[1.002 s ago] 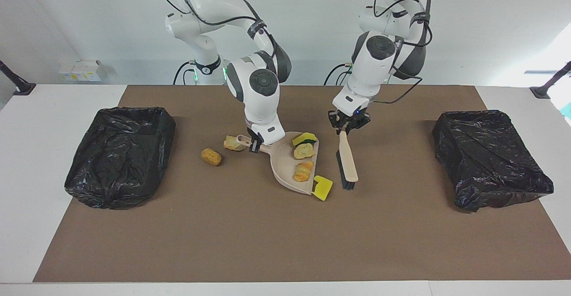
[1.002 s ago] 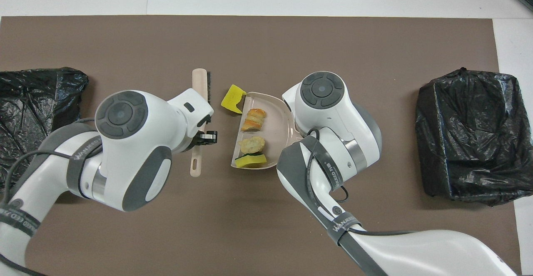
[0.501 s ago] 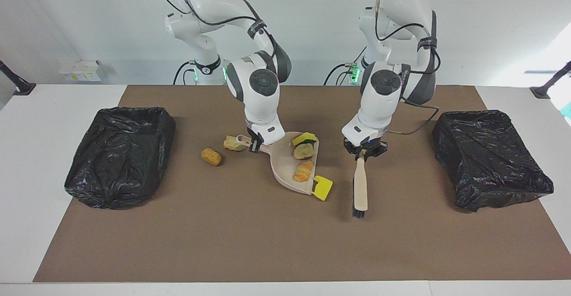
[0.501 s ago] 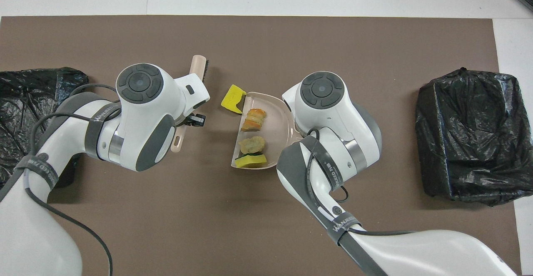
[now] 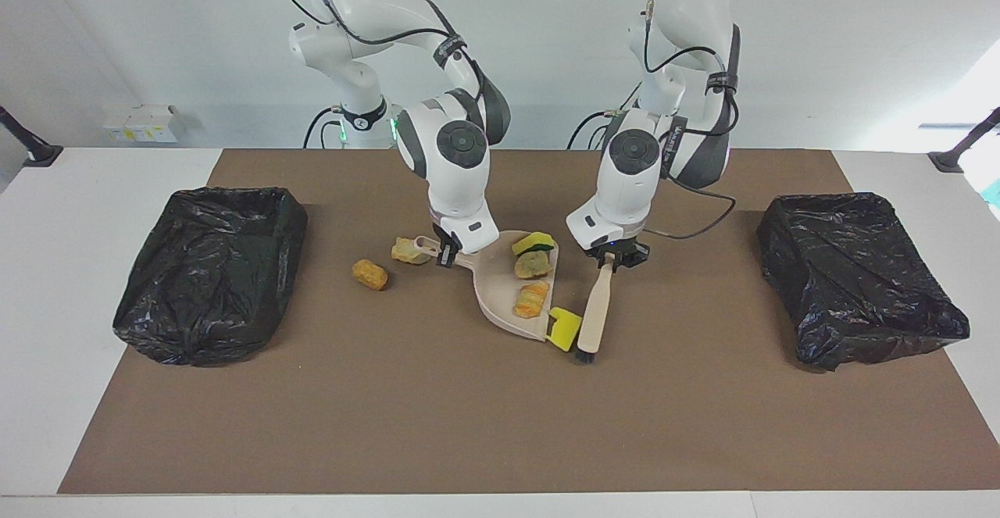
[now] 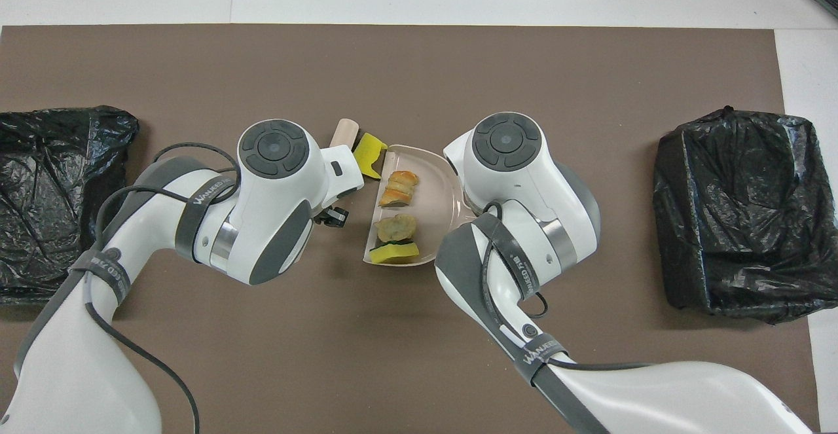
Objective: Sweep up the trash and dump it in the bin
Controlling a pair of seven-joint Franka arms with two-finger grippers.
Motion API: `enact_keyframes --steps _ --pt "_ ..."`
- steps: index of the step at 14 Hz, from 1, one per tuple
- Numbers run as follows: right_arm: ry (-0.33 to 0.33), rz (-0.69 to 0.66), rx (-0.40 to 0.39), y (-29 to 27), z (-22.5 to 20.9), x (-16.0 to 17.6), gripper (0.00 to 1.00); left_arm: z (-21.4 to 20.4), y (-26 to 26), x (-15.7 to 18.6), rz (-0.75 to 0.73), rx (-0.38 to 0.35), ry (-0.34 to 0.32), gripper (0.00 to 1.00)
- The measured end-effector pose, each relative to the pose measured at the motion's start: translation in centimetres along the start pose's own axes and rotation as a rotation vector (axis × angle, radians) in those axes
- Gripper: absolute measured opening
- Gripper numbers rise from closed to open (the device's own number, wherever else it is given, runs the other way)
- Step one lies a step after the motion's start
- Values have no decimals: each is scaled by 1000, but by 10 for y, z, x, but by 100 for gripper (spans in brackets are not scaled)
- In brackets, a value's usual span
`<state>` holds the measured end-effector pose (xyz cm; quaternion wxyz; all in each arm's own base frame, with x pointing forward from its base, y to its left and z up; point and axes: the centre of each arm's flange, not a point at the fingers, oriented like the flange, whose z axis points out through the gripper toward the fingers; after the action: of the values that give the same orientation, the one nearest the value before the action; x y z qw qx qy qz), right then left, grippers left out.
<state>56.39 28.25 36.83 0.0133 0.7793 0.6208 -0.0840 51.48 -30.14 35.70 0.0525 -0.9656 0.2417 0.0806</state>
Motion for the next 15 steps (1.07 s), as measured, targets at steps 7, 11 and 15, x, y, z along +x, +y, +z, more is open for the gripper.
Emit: enact_keyframes --steps 7,11,15 --pt "0 0 0 0 0 0 31 -28 67 -24 -224 -140 -37 26" --pt "0 -1 -1 0 0 0 31 -38 47 -24 -548 -265 -77 26" --pt "1 -1 -1 0 0 0 31 -76 -7 -44 -703 -342 -104 26"
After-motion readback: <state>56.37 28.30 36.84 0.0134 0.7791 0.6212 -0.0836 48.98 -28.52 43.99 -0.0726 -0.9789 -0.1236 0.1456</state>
